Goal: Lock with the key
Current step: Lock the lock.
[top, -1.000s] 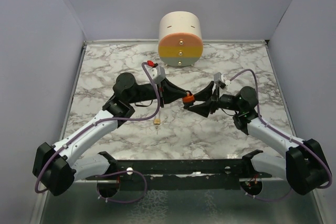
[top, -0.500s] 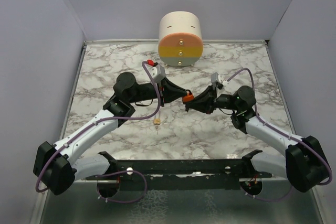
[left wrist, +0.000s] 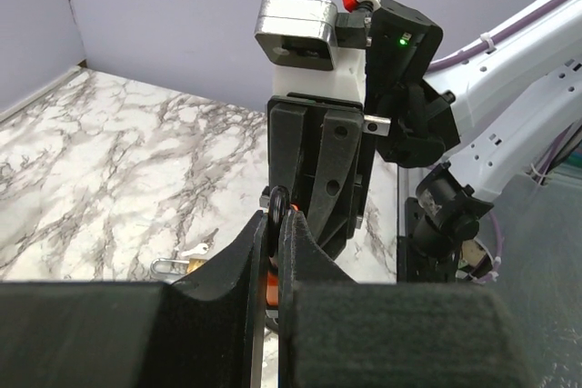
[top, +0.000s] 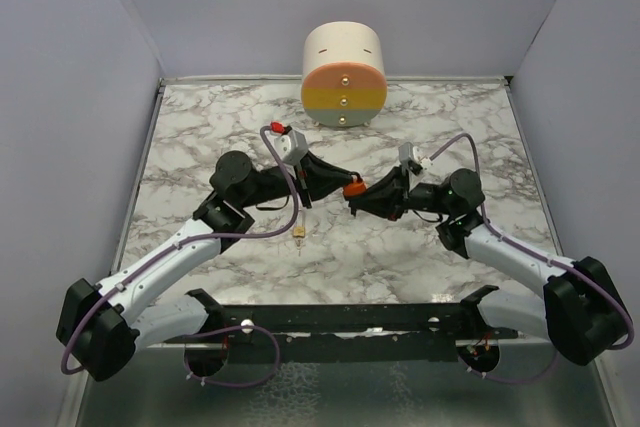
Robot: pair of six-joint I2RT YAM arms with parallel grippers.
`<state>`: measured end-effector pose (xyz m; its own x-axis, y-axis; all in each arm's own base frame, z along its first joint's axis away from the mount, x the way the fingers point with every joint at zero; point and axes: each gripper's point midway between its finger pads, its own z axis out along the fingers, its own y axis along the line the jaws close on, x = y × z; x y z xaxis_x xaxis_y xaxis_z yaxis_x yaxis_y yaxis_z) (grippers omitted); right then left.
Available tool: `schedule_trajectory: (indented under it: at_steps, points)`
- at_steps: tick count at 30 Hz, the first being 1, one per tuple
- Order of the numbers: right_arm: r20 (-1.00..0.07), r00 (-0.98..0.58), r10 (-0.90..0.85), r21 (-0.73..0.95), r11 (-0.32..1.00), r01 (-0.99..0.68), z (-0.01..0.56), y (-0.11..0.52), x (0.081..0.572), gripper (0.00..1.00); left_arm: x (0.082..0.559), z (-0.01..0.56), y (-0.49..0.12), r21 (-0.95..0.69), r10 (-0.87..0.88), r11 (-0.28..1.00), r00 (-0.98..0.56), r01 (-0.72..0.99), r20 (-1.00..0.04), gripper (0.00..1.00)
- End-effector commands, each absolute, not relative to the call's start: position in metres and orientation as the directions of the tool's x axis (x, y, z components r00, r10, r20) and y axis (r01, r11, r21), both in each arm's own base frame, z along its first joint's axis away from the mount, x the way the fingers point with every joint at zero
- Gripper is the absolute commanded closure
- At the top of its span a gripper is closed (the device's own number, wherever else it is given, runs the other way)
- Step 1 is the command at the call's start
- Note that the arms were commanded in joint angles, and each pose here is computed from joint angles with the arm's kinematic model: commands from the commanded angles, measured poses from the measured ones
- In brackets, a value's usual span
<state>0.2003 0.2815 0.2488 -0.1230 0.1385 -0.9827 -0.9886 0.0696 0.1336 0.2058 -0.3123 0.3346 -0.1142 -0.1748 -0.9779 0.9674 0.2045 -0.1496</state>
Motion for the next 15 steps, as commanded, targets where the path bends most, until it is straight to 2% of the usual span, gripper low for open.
schedule_trajectory:
  at_steps: [1,7,15]
  points:
    - [-0.981,-0.176,0.079,0.18,0.04,-0.983,0.223,0.292,0.186,0.99,0.215,0.404,-0.293,-0.033,-0.374,0.319,0.094,0.947,-0.922,1.0]
    - [-0.98,-0.195,0.046,0.197,0.028,-0.98,0.21,0.298,0.174,0.99,0.221,0.411,-0.282,-0.024,-0.42,0.386,0.153,0.922,-0.895,1.0]
    - [-0.974,-0.224,0.029,0.226,0.079,-0.971,0.196,0.293,0.174,0.99,0.226,0.417,-0.257,-0.034,-0.451,0.503,0.228,0.864,-0.863,1.0]
